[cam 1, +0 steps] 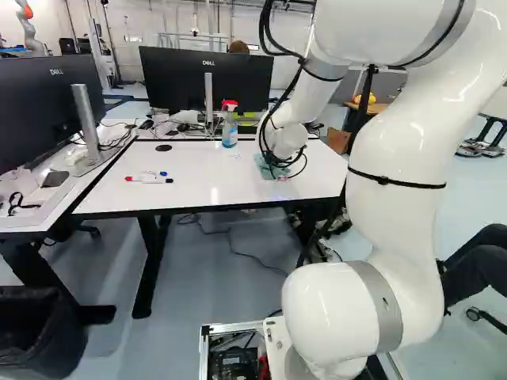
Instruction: Clean the table with the green towel
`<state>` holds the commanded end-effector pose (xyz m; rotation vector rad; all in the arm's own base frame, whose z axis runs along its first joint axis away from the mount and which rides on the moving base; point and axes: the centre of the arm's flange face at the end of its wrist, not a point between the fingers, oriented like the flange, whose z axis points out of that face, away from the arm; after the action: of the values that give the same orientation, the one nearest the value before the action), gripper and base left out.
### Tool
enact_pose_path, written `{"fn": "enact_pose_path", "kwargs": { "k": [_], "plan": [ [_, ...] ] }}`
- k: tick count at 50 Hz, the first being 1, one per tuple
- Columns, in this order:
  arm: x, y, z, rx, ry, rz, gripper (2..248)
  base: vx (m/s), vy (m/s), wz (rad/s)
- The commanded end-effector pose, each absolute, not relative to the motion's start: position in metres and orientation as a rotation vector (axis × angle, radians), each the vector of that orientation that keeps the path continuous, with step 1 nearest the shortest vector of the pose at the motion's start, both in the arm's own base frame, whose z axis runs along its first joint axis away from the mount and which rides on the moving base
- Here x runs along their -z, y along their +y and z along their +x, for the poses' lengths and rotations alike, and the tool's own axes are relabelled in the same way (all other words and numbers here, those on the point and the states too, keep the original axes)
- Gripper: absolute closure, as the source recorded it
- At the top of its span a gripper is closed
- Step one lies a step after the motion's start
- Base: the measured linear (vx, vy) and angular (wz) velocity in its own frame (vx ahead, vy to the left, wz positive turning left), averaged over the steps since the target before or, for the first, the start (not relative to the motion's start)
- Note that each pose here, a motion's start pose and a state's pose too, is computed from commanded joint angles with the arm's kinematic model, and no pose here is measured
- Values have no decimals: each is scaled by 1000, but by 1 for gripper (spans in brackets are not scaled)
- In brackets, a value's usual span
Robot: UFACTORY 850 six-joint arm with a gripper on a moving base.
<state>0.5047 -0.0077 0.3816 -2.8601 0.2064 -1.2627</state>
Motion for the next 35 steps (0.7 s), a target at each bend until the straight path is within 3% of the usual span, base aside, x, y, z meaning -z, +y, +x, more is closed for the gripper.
{"fn": "enact_pose_path", "kwargs": {
  "k": [35],
  "plan": [
    [-383,-25,450,1242,266,-2883,215,0,0,0]
  ]
}}
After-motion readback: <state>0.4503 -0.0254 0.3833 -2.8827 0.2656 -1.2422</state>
